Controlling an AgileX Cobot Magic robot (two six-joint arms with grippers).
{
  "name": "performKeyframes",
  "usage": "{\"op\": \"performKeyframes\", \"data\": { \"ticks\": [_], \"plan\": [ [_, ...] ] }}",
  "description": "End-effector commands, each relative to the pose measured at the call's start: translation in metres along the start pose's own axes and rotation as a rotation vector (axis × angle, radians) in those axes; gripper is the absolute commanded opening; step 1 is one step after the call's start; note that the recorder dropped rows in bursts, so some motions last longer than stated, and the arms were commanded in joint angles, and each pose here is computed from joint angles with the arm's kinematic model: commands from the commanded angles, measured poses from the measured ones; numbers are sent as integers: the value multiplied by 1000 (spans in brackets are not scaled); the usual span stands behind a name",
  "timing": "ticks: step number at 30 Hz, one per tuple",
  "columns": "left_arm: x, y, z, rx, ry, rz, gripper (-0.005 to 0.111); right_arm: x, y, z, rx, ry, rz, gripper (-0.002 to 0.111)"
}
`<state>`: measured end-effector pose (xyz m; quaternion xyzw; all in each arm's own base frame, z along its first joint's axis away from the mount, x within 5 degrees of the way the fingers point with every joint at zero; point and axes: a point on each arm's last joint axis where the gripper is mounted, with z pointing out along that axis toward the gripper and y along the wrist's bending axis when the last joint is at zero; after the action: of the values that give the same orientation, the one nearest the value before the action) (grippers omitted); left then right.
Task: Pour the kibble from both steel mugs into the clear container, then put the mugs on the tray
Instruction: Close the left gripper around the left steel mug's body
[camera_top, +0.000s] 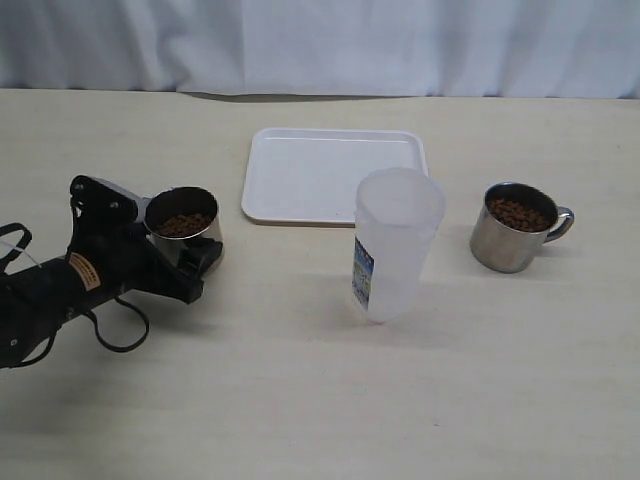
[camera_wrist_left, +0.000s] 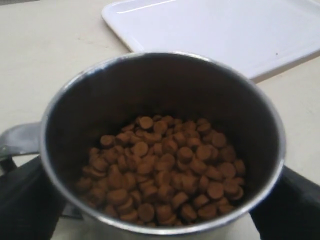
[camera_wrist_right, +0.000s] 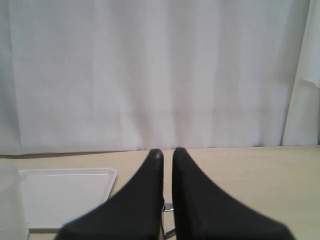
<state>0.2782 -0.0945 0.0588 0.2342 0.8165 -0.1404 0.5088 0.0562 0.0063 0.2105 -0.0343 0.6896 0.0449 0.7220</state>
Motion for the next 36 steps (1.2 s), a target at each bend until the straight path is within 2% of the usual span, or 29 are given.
{"op": "performKeyframes", "data": {
  "ticks": [1, 15, 20, 22, 26, 31, 36],
  "plan": [
    [3, 2, 2, -18, -5, 27, 65, 0, 0, 0, 4, -9, -6, 5],
    [0, 2, 2, -23, -36, 30, 65, 0, 0, 0, 4, -9, -6, 5],
    [2, 12, 2, -131, -33, -30, 65, 0, 0, 0, 4, -9, -6, 5],
    [7, 13, 3, -140, -28, -39, 65, 0, 0, 0, 4, -9, -6, 5],
    [18, 8, 8, -98, -63, 28, 65, 0, 0, 0, 4, -9, -6, 5],
    [27, 4, 10, -68, -32, 123, 65, 0, 0, 0, 4, -9, -6, 5],
    [27, 5, 10, -72, -32, 122, 65, 0, 0, 0, 4, -9, -6, 5]
  ]
}}
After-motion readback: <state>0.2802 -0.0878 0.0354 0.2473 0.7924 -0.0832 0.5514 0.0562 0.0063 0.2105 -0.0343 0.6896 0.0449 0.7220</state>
